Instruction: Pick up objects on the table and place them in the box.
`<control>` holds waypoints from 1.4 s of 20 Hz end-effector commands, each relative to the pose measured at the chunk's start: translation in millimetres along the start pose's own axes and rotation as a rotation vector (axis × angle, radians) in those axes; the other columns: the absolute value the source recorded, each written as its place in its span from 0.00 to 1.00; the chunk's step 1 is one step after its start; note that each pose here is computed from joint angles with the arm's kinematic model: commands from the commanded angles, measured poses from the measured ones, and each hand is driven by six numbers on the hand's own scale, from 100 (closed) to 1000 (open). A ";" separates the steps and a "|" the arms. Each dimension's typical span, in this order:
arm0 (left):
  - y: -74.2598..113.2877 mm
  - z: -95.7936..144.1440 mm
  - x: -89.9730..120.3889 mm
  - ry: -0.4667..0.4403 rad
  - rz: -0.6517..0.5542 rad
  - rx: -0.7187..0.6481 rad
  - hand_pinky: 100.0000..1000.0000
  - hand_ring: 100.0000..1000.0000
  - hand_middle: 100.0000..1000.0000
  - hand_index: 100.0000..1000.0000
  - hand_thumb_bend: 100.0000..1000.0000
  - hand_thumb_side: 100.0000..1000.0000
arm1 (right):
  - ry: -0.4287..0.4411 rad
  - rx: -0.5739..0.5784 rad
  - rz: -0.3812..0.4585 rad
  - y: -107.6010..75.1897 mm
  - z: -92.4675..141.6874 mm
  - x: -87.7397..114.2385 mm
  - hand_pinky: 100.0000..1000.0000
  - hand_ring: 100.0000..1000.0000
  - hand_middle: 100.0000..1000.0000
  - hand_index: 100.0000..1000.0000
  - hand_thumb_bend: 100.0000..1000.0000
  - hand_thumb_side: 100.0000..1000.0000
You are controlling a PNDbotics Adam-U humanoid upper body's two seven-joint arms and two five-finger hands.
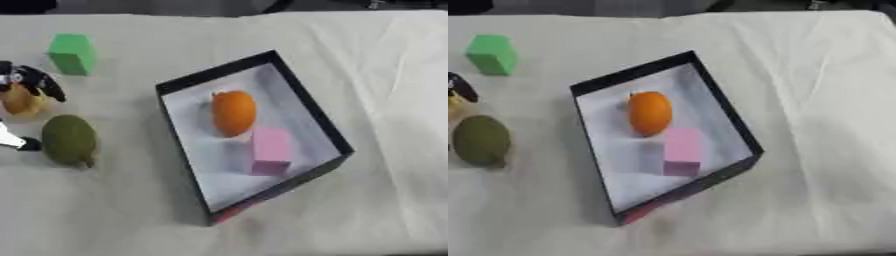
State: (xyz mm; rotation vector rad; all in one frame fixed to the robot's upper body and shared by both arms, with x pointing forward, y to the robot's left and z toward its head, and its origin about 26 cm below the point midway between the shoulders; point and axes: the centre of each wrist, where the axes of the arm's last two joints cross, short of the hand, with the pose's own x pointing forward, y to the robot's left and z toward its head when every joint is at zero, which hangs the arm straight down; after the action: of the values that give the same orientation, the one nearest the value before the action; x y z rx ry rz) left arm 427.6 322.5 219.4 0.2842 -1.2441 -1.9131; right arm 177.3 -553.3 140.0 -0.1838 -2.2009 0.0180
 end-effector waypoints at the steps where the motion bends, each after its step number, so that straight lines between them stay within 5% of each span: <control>1: 7.2 -1.8 -0.5 -0.063 -0.093 -0.116 0.82 0.84 0.78 0.81 0.48 0.21 | 0.000 0.018 0.019 -3.6 -7.0 6.3 0.80 0.88 0.78 0.80 0.00 0.56; 8: 0.5 -21.1 -1.5 -0.067 -0.102 -0.142 0.78 0.80 0.74 0.80 0.38 0.17 | 0.008 0.019 0.007 -2.3 -7.7 2.8 0.80 0.87 0.78 0.80 0.00 0.56; 11: 0.7 -17.4 -0.1 -0.048 -0.132 -0.156 0.74 0.76 0.68 0.76 0.22 0.00 | 0.009 0.013 0.005 -2.5 -6.3 2.1 0.80 0.87 0.78 0.80 0.00 0.57; 15: 4.7 -10.2 4.4 -0.031 -0.146 -0.146 0.68 0.70 0.61 0.69 0.02 0.00 | 0.014 0.009 0.003 -2.9 -4.5 1.6 0.80 0.87 0.77 0.80 0.00 0.57; 20: 14.9 -0.2 20.8 -0.057 -0.170 -0.059 0.65 0.65 0.57 0.64 0.00 0.00 | 0.005 0.020 -0.004 -2.3 -9.0 4.4 0.80 0.87 0.77 0.80 0.00 0.56; 28: 56.1 19.5 74.3 -0.132 -0.326 0.188 0.63 0.62 0.56 0.62 0.17 0.00 | 0.003 0.025 0.000 -4.9 -11.7 10.0 0.80 0.87 0.77 0.80 0.00 0.56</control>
State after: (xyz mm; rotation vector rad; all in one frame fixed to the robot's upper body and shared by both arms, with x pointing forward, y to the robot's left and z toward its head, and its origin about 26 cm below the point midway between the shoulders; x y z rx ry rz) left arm 404.2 269.4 269.5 0.4208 -1.4900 -2.1073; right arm 178.3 -553.0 133.2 -0.1503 -2.1805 -0.0154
